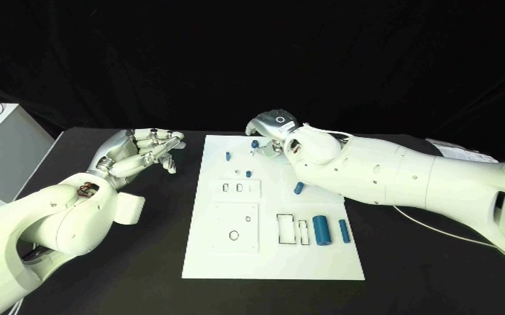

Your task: Assemble the parts on the task board

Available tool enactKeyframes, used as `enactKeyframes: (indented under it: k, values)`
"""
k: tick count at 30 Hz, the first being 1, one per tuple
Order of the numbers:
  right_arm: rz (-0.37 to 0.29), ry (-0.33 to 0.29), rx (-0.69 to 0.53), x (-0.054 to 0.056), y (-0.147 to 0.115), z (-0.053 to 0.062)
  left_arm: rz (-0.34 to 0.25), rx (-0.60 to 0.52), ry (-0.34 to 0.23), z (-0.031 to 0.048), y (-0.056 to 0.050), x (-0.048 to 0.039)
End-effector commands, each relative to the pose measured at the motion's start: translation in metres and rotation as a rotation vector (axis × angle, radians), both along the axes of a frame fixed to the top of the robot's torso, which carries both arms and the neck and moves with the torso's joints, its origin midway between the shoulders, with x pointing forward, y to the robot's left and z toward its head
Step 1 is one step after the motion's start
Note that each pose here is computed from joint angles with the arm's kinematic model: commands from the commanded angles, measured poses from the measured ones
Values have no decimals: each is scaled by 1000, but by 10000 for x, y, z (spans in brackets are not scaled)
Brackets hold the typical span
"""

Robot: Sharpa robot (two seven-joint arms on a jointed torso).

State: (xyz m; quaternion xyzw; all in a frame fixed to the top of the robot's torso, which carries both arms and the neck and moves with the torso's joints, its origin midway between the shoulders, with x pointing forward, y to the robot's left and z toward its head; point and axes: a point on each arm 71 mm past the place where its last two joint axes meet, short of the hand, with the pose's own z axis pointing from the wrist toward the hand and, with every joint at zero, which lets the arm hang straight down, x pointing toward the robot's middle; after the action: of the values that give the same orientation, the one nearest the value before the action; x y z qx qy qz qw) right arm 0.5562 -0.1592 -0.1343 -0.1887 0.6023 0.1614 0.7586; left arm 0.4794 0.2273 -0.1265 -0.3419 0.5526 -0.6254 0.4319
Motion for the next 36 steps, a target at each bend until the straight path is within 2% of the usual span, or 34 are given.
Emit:
enactKeyframes:
  k: [1,4,9,15,21,29,36]
  values:
    - [54,-48,137,-94,-46,115,-12,-3,-11,7,8,7]
    - [52,-31,210,-155,-163,188,-5,-2,-11,-1,33,23]
    - [-6,57,328,-186,-486,274,7,-2,-10,-22,67,59]
    - [-112,191,397,-150,-936,246,13,-4,-9,-45,76,90]
    - [-207,278,414,-145,-1253,193,12,-7,-3,-80,71,94]
    - [-346,358,379,-114,-1457,112,10,-10,8,-135,64,84]
    - [-384,384,337,-88,-1420,64,8,-10,12,-153,60,83]
